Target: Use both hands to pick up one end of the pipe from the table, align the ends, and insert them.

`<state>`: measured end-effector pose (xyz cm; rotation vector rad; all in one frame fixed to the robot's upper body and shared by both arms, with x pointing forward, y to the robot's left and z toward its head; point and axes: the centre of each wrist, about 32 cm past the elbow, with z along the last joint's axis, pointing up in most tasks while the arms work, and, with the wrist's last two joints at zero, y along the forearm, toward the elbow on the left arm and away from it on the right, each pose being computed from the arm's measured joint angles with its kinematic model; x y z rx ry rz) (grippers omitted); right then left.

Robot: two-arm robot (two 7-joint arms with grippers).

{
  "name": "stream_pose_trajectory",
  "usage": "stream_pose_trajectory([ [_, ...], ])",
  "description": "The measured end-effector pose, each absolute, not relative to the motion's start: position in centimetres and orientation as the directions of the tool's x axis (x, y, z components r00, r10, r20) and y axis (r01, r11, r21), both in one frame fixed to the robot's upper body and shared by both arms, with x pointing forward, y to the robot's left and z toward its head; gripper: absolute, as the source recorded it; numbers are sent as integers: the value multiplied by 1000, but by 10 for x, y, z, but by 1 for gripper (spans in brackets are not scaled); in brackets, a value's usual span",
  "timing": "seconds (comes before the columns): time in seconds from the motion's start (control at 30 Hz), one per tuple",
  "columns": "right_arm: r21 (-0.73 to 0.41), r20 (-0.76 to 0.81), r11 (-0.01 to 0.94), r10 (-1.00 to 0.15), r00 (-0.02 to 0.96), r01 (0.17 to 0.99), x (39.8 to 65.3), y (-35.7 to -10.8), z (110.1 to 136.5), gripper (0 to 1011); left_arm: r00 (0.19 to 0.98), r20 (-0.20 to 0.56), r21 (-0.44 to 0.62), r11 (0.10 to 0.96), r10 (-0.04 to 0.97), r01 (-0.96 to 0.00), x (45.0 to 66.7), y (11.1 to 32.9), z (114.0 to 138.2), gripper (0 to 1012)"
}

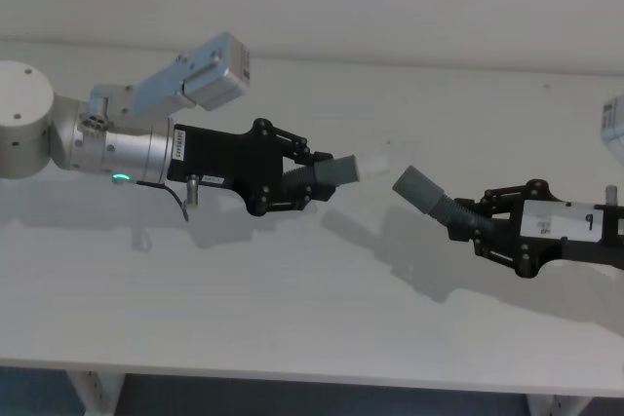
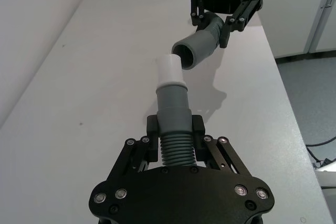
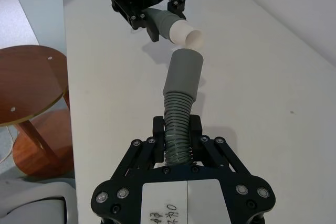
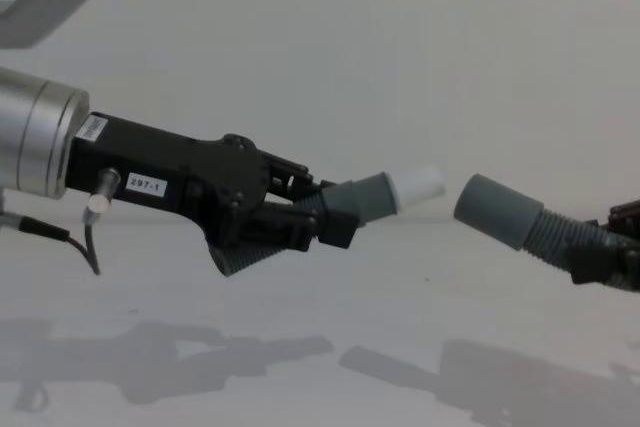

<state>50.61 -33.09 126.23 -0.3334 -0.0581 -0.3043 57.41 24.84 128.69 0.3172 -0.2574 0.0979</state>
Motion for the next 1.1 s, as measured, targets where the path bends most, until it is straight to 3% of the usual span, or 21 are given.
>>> stream_pose_trajectory([
  [1.1,-315,104,902,-276,956,295,510,-334,1263,273,975,221,278,957,16,-78,579,226,1273,364],
])
